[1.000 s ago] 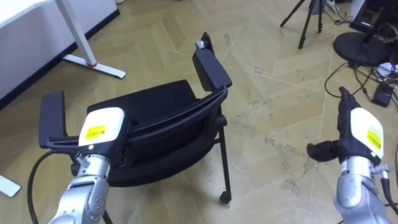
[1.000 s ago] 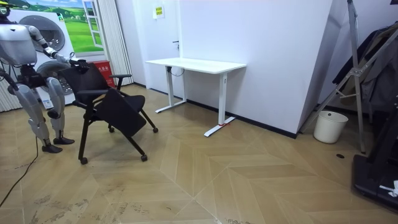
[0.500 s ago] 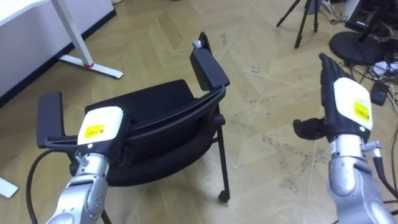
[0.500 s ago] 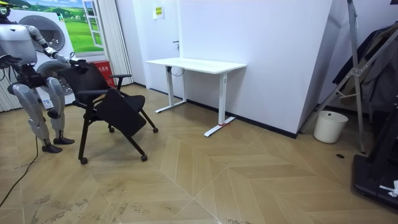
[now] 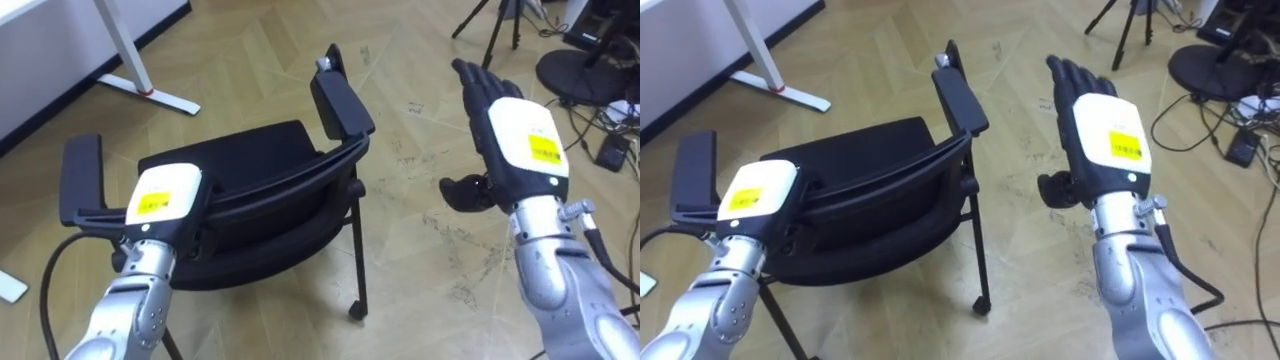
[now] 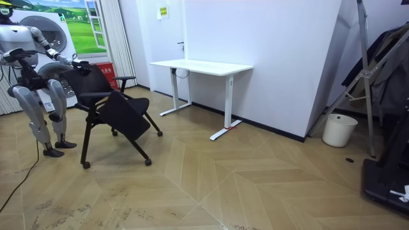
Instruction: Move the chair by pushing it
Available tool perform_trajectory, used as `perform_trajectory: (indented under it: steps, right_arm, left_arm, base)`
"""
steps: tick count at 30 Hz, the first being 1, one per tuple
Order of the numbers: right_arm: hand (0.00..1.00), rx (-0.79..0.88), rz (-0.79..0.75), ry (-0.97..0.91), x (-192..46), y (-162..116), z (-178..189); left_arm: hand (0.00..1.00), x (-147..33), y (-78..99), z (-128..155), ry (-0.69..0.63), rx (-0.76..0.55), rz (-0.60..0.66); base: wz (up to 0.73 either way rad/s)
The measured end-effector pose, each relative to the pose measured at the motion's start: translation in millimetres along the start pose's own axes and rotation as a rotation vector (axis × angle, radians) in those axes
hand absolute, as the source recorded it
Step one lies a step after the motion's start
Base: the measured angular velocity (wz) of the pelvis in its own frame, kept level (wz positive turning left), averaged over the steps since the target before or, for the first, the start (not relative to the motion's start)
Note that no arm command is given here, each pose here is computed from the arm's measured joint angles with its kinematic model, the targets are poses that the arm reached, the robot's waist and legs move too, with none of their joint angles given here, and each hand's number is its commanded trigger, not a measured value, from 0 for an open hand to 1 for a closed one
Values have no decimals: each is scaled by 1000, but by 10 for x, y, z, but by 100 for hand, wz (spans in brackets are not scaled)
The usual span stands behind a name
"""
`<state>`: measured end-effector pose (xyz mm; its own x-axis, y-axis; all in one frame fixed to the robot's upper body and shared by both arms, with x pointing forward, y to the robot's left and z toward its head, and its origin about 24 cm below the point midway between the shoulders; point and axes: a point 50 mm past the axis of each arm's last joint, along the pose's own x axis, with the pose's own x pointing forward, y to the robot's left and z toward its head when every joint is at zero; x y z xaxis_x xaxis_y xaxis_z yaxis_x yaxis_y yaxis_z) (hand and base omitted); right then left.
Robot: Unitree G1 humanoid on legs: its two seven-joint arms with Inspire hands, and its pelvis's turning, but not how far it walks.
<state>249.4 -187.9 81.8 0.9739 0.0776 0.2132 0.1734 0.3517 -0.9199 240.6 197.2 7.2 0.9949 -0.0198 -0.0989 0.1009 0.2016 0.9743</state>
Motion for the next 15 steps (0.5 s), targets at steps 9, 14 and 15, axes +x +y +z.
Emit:
perform_trajectory:
  steps: [9, 14, 15]
  right_arm:
    - [0, -60, 31, -78, 32, -76, 66]
    - [0, -102, 62, -136, 124, -95, 163]
    - [0, -109, 66, -140, 125, -92, 170]
  left_arm:
    - [100, 6, 9, 6, -14, 5, -1]
    - [100, 31, 23, 3, -12, 13, 0]
    - [100, 35, 23, 6, -13, 14, -1]
  base:
    - [0]
    - [0]
    - [0]
